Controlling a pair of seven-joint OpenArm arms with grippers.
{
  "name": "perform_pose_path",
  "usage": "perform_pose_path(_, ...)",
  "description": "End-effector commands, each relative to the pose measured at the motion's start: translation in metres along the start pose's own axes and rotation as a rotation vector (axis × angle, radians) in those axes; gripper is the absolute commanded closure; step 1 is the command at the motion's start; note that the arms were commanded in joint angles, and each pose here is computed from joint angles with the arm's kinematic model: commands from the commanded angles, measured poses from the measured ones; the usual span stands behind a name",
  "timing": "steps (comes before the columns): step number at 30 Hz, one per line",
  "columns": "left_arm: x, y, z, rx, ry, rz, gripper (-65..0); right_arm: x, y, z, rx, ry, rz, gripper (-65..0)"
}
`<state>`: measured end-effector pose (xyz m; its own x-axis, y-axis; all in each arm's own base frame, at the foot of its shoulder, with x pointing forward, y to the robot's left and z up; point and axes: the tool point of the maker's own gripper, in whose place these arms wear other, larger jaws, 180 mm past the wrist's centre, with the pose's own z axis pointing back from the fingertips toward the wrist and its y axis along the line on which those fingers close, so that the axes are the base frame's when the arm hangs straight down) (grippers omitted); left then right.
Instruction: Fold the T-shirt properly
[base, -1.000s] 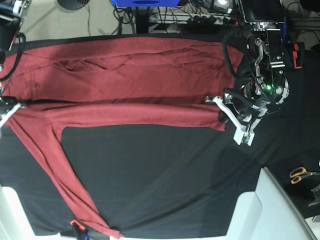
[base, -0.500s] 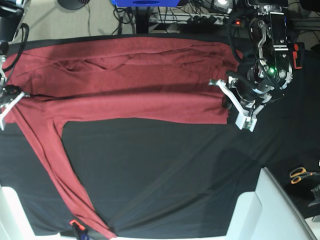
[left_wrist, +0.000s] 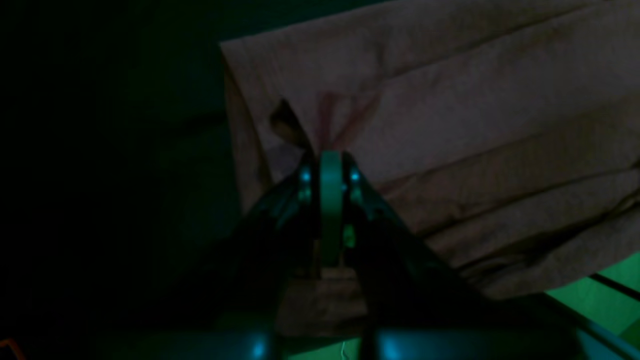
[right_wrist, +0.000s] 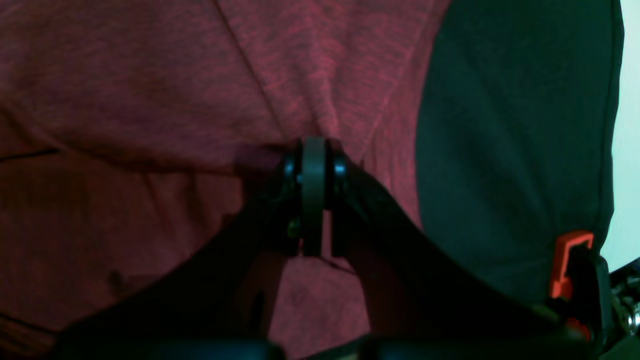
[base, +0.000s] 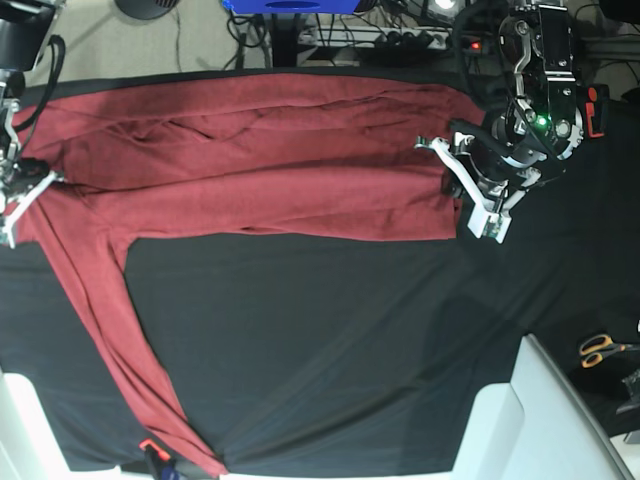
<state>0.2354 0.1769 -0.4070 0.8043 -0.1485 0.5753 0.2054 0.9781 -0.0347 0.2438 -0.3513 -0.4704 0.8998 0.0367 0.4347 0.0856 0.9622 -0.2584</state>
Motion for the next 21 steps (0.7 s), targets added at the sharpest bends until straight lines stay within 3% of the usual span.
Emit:
perform_pose_path(1,0.011,0.004,0.007,0.011,-0.038,-0.023,0.0,0.016,-0.014,0.005,-0.031,-0.043,0.000,-0.2)
perform_pose_path(21,0.004,0.007,0.014,0.021,-0.026,-0.049,0.0,0.008,-0.025,0.007,-0.049,-0.031,-0.015,-0.2)
